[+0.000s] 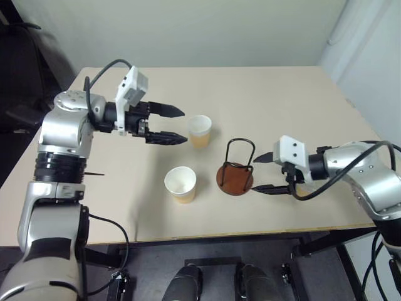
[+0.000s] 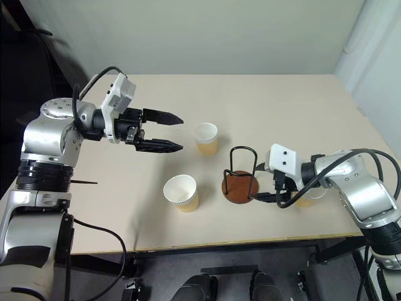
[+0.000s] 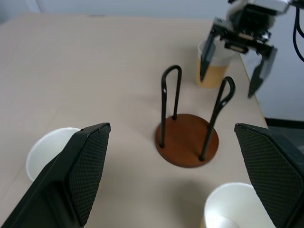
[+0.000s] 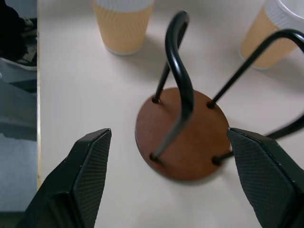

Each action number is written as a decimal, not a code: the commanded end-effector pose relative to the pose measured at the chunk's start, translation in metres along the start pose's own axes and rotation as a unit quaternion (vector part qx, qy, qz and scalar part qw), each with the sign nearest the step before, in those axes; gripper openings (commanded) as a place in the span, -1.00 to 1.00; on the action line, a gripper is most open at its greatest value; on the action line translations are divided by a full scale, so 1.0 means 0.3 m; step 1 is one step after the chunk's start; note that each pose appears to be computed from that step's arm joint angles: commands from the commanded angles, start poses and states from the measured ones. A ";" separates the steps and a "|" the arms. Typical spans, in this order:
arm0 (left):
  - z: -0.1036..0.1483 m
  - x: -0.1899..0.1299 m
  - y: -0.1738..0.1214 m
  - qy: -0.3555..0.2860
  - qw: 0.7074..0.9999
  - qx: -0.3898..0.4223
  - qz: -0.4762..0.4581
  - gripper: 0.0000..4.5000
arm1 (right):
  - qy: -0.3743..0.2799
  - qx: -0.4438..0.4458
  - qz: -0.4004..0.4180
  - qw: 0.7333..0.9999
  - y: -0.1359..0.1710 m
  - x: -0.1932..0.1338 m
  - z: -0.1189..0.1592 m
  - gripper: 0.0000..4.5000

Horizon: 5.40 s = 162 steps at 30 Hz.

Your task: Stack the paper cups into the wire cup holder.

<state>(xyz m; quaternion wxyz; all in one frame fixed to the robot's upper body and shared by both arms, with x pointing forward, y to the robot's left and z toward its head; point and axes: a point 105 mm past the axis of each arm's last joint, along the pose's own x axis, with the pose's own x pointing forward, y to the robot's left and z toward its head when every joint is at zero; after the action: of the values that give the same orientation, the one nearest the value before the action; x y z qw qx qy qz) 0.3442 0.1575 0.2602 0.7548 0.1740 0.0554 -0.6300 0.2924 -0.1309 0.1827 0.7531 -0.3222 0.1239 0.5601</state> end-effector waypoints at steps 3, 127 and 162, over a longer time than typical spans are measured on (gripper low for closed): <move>-0.006 -0.062 -0.037 0.081 0.996 0.038 -0.026 1.00 | -0.032 -0.019 -0.057 0.998 -0.078 -0.147 0.102 0.77; 0.392 0.321 0.031 0.198 0.911 0.333 -0.140 -0.99 | -0.030 -0.020 -0.082 0.996 -0.169 -0.405 0.250 0.78; 0.379 0.422 -0.074 0.188 0.884 0.362 -0.229 -0.99 | -0.019 -0.014 -0.092 0.995 -0.168 -0.420 0.228 0.78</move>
<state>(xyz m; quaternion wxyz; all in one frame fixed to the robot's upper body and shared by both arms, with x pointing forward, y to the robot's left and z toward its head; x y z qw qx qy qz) 0.3386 0.0006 0.3180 0.4695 0.5215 0.0106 -0.7124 0.2905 -0.1908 0.3062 0.7968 -0.3150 0.0970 0.5064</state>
